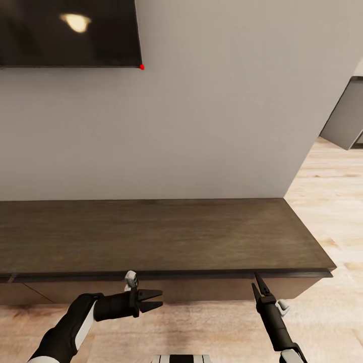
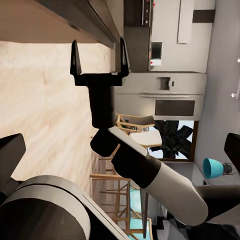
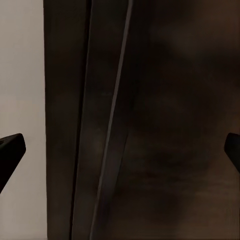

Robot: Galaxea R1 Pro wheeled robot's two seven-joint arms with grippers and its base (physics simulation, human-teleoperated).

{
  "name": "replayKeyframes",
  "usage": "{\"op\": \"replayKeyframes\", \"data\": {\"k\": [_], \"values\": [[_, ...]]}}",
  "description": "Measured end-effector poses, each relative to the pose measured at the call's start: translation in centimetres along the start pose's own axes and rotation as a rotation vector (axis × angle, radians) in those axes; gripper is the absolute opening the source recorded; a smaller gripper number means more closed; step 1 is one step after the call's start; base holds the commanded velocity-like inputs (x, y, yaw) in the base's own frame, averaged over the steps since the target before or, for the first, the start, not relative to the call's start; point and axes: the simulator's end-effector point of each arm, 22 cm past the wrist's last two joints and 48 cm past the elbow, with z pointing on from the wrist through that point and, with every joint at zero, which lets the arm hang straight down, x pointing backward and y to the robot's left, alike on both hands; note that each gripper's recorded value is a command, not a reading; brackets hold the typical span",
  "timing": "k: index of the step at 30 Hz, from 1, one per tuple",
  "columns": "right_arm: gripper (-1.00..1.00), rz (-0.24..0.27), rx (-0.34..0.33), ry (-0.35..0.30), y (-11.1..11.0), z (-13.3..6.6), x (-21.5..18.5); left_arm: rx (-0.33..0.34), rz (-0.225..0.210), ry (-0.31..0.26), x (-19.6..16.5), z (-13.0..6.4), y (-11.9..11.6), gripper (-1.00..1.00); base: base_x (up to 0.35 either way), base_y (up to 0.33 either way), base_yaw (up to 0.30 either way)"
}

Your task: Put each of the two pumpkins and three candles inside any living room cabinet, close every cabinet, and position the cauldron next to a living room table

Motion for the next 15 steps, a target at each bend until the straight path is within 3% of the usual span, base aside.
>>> {"op": "replayKeyframes", "data": {"k": [15], "values": [[1.00,0.001,0.008,-0.001,-0.20,-0.03,-0.01,0.000,-0.001,0.000,0.02,0.02,0.01,1.00,0.024,0.000,0.000]]}}
